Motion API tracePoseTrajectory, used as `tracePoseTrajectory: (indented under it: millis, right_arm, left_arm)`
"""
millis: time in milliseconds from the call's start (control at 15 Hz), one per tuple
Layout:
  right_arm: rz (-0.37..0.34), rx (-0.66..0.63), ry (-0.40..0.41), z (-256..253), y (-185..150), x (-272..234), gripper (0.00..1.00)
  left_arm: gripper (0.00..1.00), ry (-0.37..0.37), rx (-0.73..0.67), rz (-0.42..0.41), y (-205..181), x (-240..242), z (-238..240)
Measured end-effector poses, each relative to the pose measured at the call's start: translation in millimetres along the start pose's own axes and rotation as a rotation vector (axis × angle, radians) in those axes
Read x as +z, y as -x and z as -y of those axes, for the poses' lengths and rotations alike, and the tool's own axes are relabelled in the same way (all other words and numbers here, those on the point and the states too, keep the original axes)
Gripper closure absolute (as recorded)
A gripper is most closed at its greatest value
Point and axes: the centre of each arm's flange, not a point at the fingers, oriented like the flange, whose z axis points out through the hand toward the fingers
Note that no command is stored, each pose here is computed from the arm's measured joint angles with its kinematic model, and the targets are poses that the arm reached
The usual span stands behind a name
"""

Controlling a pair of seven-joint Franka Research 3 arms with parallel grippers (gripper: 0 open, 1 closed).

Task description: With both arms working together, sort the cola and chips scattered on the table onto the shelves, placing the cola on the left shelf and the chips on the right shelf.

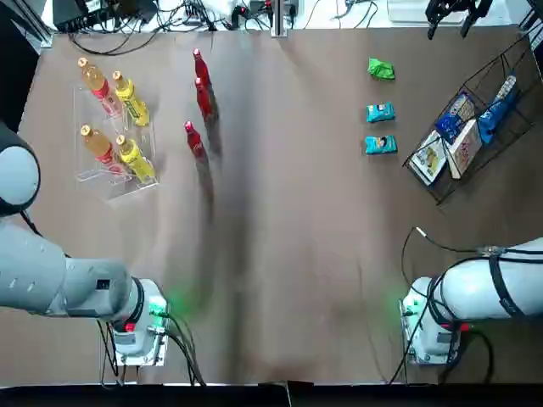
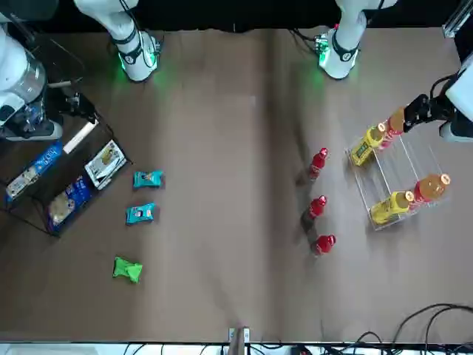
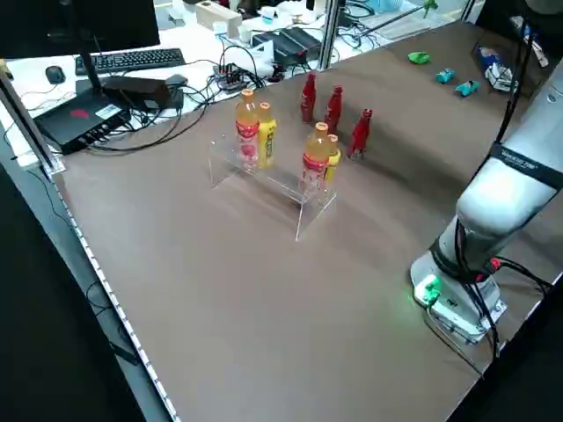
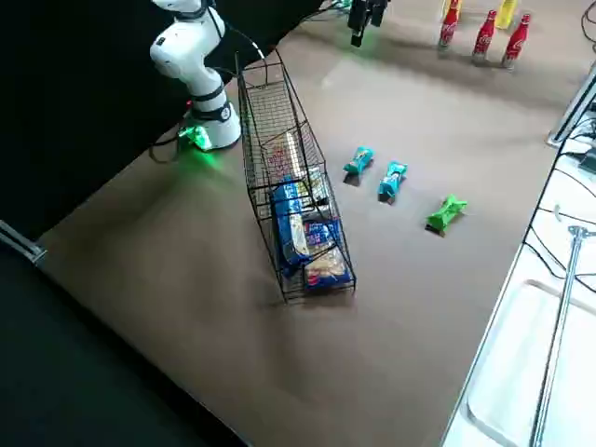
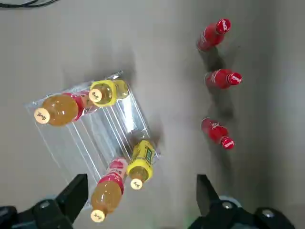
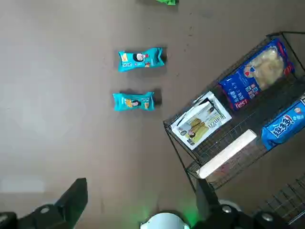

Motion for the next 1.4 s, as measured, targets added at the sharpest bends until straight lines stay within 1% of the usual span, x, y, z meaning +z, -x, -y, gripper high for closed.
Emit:
tracePoseTrajectory:
  millis: [400, 600, 667, 800, 867, 1067, 1200, 1400]
  right_arm:
    - [0.000, 0.000, 0.000, 0, 0, 0, 0.00]
    - [0.000, 0.000, 0.000, 0, 0, 0, 0.00]
    - [0.000, 0.000, 0.000, 0, 0, 0, 0.00]
    - [0.000, 0.000, 0.000, 0, 0, 0, 0.00]
    - [0.000, 0.000, 0.000, 0, 0, 0, 0.00]
    - [0.000, 0.000, 0.000, 0, 0, 0, 0.00]
    - [0.000, 0.000, 0.000, 0, 0, 0, 0.00]
    - [0.000, 0.000, 0.000, 0, 0, 0, 0.00]
  left_arm:
    - [0.00, 0.001, 0.001, 0.005, -1, 2, 1]
    - [0.00, 0.005, -0.009, 0.027, -12, 21, -6]
    - [0.00, 0.005, -0.055, -0.043, -37, 36, -12]
    - [0.00, 0.013, -0.112, -0.126, -66, 55, -17]
    - [0.00, 0.017, -0.124, -0.152, -79, 68, -21]
    - [0.00, 0.034, -0.142, -0.214, -114, 108, -45]
    - [0.00, 0.055, -0.184, -0.258, -130, 127, -66]
    - [0.00, 0.082, -0.207, -0.279, -144, 157, -115]
